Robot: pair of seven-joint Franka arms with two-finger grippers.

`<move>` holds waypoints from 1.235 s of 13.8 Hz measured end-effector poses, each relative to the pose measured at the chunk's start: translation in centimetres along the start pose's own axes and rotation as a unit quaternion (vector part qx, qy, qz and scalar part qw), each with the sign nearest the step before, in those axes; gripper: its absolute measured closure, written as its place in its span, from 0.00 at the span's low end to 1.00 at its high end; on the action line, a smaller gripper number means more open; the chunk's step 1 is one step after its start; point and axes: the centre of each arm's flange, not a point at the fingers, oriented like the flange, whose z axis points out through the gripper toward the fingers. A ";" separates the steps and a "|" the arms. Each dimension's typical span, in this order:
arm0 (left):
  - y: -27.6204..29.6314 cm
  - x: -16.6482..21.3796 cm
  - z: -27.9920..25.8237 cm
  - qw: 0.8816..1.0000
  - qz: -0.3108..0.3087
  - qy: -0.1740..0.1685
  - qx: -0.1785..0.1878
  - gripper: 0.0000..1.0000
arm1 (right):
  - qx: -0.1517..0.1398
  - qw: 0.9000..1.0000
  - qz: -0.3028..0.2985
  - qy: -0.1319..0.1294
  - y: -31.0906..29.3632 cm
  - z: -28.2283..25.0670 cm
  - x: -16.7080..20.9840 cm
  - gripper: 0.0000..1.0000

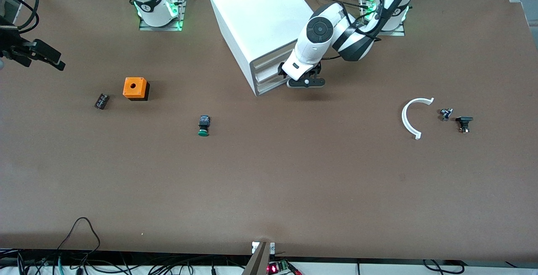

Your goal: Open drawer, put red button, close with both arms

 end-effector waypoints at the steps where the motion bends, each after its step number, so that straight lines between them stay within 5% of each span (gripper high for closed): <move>1: -0.9 1.2 -0.9 1.000 -0.013 0.007 -0.005 0.00 | 0.000 1.000 0.000 0.000 0.0 0.0 0.0 0.00; 5: -7.7 8.3 -8.0 0.993 -0.094 0.069 -0.030 0.00 | 0.000 1.000 -0.001 0.000 -0.1 0.0 0.0 0.00; 8: -13.2 12.4 -13.8 0.992 -0.082 0.093 -0.019 0.00 | 0.000 1.000 -0.002 -0.001 -0.1 0.1 0.1 0.00; 12: -21.4 16.4 -22.3 0.995 -0.035 0.092 0.007 0.00 | -0.002 1.000 -0.010 -0.003 -0.9 0.4 0.2 0.00; 17: -30.3 16.7 -32.3 0.997 0.011 0.067 0.027 0.00 | -0.003 1.000 -0.013 -0.003 -1.2 0.4 0.5 0.00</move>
